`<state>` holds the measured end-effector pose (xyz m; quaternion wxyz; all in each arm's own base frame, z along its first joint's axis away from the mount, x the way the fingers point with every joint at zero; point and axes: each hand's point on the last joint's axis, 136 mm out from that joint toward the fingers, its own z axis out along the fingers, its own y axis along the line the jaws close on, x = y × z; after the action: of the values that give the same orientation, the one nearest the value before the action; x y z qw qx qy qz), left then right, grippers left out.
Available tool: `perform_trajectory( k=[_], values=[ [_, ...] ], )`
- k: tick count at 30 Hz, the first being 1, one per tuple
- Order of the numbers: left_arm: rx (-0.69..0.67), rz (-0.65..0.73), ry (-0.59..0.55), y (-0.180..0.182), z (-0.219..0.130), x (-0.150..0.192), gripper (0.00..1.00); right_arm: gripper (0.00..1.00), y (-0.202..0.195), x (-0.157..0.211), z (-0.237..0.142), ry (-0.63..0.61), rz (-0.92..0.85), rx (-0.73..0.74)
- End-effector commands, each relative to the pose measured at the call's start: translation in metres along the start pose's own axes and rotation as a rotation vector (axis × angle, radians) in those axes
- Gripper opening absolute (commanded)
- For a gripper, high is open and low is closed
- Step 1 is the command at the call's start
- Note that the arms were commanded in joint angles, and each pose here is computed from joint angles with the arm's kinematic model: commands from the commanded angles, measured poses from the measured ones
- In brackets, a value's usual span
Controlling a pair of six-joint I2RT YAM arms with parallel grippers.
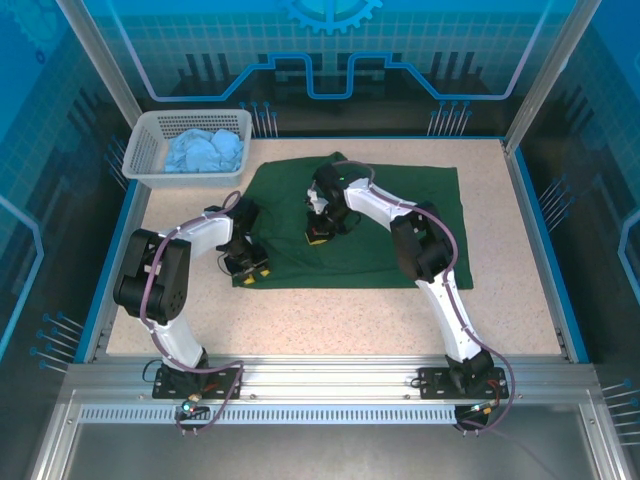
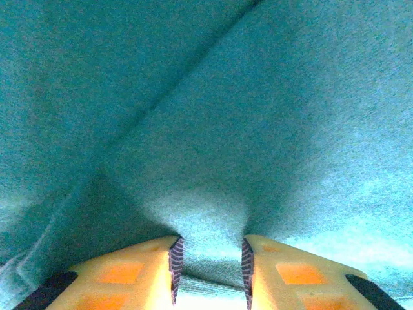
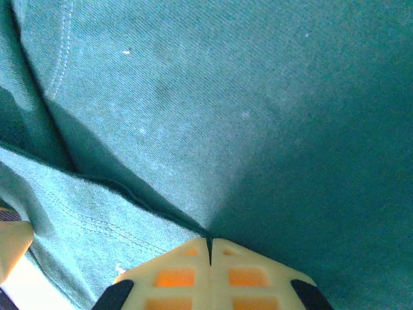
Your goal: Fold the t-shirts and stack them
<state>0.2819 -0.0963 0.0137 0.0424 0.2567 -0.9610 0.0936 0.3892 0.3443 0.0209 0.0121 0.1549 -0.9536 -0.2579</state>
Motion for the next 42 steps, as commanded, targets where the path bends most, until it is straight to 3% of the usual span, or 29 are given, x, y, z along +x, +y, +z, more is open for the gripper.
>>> perform_trajectory(
  k=[1, 21, 26, 28, 29, 37, 42],
  values=[
    [-0.109, -0.012, -0.006, 0.026, -0.001, -0.001, 0.34, 0.0, 0.009, -0.002, -0.007, -0.009, -0.001, -0.007],
    [-0.175, -0.055, -0.041, 0.045, -0.006, -0.001, 0.35, 0.0, -0.008, 0.0, -0.038, -0.094, 0.082, 0.017],
    [-0.164, -0.065, -0.048, 0.042, -0.01, -0.002, 0.38, 0.19, -0.013, -0.002, -0.054, -0.136, 0.166, -0.009],
    [-0.154, -0.067, -0.057, 0.039, -0.015, -0.004, 0.41, 0.35, -0.017, -0.004, -0.066, -0.167, 0.205, -0.021],
    [-0.151, -0.065, -0.062, 0.037, -0.017, -0.006, 0.42, 0.37, -0.021, -0.003, -0.07, -0.175, 0.222, -0.018],
    [-0.073, -0.041, -0.176, 0.004, -0.072, -0.031, 0.57, 0.37, -0.05, 0.02, -0.134, -0.307, 0.366, -0.019],
    [0.06, 0.024, -0.235, -0.042, -0.106, -0.031, 0.53, 0.38, -0.065, 0.075, -0.139, -0.293, 0.455, 0.014]
  ],
)
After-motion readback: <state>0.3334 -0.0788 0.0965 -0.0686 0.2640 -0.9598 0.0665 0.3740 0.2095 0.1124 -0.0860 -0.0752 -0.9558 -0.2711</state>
